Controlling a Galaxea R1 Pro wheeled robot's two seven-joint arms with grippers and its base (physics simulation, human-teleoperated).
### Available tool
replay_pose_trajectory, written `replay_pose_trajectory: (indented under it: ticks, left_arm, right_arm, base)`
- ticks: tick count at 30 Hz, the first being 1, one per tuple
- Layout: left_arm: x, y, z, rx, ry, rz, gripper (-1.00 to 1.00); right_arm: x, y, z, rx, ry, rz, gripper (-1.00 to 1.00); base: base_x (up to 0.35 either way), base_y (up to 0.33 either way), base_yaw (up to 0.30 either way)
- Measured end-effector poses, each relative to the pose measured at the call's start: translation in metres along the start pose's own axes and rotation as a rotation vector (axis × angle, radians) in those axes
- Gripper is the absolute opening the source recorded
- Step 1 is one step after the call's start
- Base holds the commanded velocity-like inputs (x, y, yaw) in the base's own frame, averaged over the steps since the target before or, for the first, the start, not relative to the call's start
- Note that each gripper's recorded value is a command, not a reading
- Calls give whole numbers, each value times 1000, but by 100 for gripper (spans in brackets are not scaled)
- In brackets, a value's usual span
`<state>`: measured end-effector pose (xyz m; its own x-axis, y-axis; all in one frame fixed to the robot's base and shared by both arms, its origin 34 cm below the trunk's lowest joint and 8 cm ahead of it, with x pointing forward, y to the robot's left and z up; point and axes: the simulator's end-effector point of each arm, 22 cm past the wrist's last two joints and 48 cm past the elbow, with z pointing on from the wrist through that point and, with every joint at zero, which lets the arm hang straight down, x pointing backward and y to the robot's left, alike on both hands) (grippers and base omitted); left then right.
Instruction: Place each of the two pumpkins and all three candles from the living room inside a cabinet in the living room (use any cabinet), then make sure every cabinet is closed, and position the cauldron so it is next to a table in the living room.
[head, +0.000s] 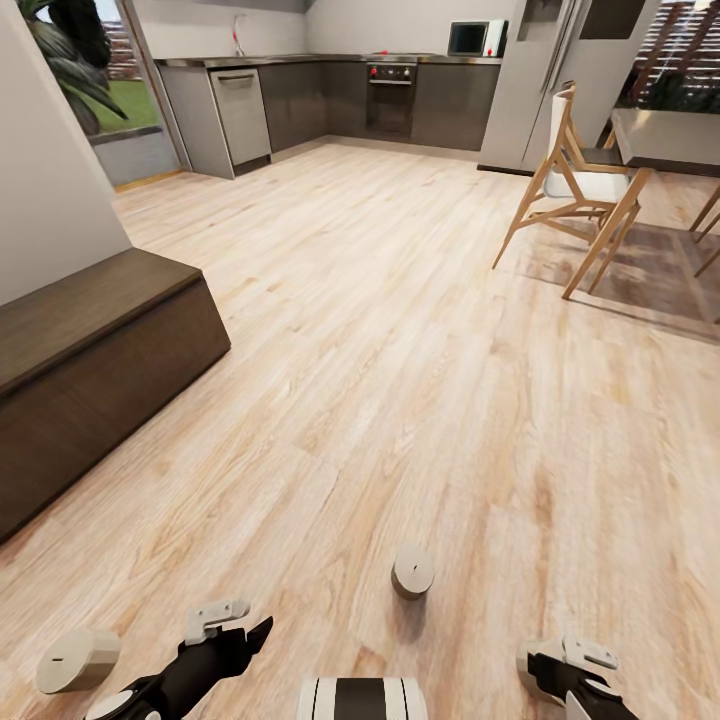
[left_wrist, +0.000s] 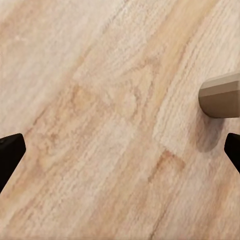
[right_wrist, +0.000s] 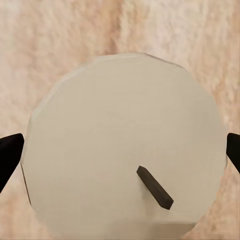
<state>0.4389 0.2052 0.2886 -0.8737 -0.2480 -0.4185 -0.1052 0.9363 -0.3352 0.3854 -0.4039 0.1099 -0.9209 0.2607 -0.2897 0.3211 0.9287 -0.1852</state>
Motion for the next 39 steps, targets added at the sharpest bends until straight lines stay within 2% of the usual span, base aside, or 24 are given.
replay_pose_trajectory:
  ticks: [23, 24, 39]
  left_arm:
    - [1, 1, 1, -1, 4, -1, 100]
    - [1, 1, 1, -1, 4, -1, 100]
    - [2, 0, 1, -1, 4, -2, 100]
  right_arm:
    - [-1, 1, 1, -1, -2, 0, 100]
    - [-1, 1, 1, -1, -2, 0, -100]
    - [-2, 0, 1, -5, -7, 3, -100]
  base:
    - [0, 0, 0]
    - [0, 0, 0]
    - [0, 0, 0]
